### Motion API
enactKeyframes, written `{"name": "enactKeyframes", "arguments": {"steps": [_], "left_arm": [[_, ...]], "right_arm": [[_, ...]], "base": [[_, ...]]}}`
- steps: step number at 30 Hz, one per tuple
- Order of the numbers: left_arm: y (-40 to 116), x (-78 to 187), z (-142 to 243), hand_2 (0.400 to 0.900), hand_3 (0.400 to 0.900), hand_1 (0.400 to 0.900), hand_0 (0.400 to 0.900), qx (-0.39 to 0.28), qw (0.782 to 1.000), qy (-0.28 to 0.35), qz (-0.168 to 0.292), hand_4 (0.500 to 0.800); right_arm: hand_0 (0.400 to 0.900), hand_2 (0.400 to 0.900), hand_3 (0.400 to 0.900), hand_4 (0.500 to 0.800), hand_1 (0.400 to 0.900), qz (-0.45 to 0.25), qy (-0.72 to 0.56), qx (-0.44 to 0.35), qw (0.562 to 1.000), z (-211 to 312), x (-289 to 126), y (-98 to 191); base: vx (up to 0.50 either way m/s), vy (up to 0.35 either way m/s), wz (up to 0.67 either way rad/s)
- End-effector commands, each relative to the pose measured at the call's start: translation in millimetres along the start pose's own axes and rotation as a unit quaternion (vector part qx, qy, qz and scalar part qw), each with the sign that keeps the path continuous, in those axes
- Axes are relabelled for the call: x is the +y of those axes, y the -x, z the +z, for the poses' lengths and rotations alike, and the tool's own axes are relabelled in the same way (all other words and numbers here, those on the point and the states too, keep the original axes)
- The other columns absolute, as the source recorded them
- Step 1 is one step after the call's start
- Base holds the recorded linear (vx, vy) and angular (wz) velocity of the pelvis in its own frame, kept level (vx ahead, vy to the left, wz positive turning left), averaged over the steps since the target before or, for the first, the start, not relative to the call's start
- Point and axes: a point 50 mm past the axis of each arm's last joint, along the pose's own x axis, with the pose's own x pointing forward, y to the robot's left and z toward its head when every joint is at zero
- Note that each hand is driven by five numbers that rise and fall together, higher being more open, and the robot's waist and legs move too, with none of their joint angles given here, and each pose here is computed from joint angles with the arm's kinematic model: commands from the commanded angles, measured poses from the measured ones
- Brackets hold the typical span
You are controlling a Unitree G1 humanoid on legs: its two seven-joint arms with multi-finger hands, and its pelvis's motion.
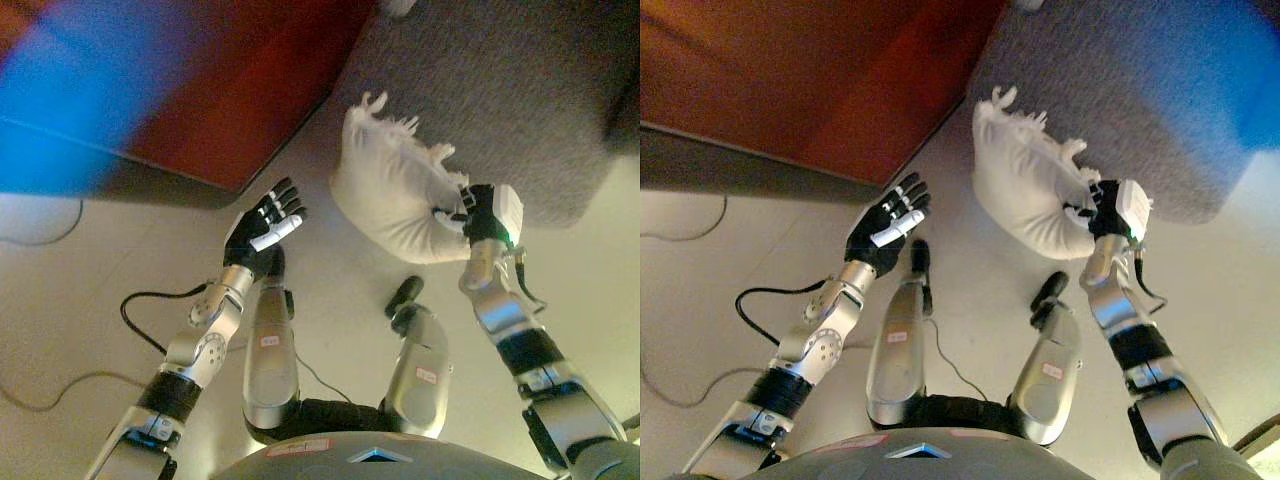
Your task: Pick up the pillow and put it on the sofa.
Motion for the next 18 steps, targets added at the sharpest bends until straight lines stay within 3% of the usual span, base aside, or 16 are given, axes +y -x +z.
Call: {"name": "enactKeyframes", "arguments": {"steps": [1,7,12,18], "left_arm": [[11.3,4.6,2.4,0.900,0.900,0.900,0.900,-0.023,0.999,0.011,0.019,0.800],[4.9,5.9,-6.5,0.900,0.900,0.900,0.900,-0.011,0.996,0.040,0.080,0.800],[1.1,14.4,3.5,0.900,0.900,0.900,0.900,-0.025,0.991,0.033,0.125,0.800],[-2.1,17.3,11.2,0.900,0.900,0.900,0.900,-0.029,0.994,0.014,0.108,0.800]], "right_arm": [[0.400,0.400,0.400,0.500,0.400,-0.147,0.015,-0.129,0.981,27.6,-46.5,2.5],[0.400,0.400,0.400,0.500,0.400,-0.161,0.069,-0.184,0.967,26.6,-52.8,13.9],[0.400,0.400,0.400,0.500,0.400,-0.193,0.036,-0.238,0.951,36.5,-77.1,20.8],[0.400,0.400,0.400,0.500,0.400,-0.264,-0.083,-0.278,0.920,45.8,-121.8,25.9]], "base": [[0.100,0.119,-0.15],[0.031,0.195,-0.23],[-0.012,0.085,-0.43],[0.011,0.017,-0.26]]}}
